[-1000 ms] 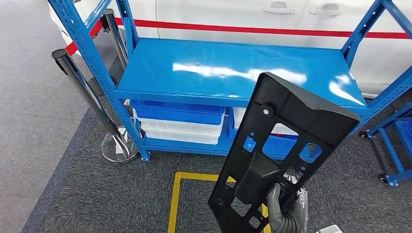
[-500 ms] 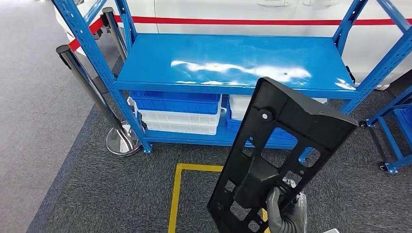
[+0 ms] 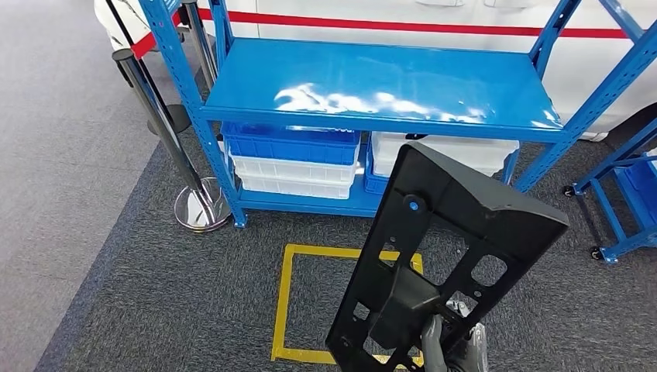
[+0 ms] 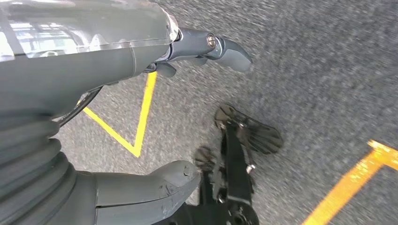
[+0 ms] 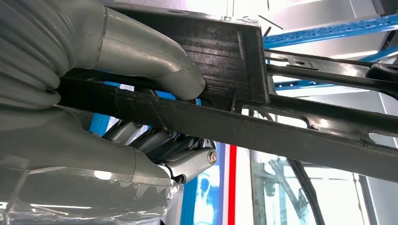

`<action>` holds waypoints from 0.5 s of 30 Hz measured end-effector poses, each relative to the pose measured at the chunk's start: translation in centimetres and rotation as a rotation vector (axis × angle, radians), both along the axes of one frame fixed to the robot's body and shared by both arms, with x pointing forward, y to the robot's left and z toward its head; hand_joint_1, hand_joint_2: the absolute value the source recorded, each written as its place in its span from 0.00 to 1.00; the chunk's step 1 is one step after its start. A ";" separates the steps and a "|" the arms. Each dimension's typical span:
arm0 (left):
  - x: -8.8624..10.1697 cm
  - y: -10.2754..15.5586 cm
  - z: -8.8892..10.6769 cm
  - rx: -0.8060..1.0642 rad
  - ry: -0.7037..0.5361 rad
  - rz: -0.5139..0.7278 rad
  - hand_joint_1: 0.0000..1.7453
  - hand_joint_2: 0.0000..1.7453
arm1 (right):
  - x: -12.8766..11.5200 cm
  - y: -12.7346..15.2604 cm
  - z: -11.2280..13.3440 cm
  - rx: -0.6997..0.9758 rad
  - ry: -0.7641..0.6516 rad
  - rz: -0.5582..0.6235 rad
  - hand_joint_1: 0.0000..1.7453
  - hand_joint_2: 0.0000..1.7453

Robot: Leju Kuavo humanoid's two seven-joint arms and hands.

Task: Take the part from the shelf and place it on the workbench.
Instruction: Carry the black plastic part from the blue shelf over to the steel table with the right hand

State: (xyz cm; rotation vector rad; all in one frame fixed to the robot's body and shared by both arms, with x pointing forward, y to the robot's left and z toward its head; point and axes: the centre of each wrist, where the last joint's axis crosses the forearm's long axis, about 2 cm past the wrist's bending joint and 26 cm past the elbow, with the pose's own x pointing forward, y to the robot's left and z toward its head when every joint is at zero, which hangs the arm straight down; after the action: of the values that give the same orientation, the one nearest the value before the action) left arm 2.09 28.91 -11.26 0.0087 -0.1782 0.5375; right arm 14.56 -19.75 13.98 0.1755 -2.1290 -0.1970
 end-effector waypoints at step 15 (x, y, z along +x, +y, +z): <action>-0.4 -0.5 0.0 -0.006 -0.007 0.024 0.00 1.00 | -0.9 -0.4 -0.7 0.057 0.030 0.011 1.00 1.00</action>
State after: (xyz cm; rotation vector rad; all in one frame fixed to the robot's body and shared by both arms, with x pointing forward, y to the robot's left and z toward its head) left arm 1.72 28.37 -11.28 0.0027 -0.1838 0.5620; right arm 13.65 -20.16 13.32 0.2166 -2.0935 -0.2523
